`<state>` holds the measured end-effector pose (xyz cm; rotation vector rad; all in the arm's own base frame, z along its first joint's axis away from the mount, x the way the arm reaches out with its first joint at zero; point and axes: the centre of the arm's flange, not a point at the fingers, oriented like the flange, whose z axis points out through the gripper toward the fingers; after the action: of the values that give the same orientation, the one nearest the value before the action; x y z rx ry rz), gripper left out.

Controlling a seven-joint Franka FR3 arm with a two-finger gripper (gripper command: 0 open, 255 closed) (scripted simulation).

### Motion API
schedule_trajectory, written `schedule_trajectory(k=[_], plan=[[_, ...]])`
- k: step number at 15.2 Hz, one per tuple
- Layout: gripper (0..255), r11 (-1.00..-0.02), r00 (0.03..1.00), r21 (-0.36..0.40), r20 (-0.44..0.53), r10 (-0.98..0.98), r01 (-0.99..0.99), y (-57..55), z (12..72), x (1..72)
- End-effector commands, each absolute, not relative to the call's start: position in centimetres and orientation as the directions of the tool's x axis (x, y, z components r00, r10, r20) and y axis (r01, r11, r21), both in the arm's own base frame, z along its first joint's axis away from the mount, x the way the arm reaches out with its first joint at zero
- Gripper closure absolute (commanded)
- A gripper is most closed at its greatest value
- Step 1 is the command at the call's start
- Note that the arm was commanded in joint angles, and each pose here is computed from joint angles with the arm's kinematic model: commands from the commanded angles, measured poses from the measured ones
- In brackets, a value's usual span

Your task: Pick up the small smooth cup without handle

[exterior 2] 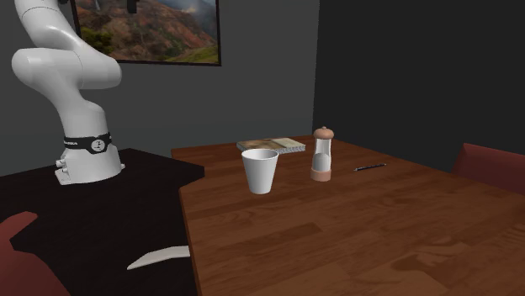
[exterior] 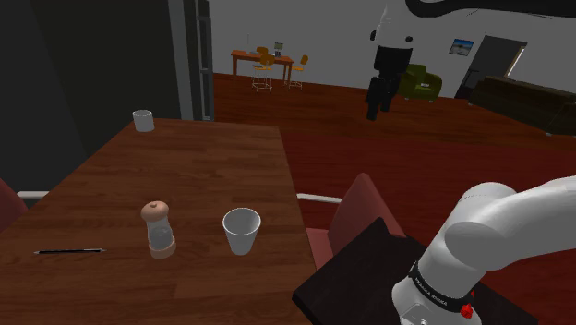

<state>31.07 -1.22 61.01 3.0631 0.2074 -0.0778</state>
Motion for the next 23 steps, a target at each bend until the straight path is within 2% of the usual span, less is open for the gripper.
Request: schedule_trajectory(k=[1, 23], plan=[[0, -0.988, 0.99, 0.067, -0.055, 0.133, 0.136, -1.2, 61.0, 31.1], [0, -0.984, 0.991, 0.143, -0.094, 0.093, 0.105, 19.4, 41.7, 41.6]])
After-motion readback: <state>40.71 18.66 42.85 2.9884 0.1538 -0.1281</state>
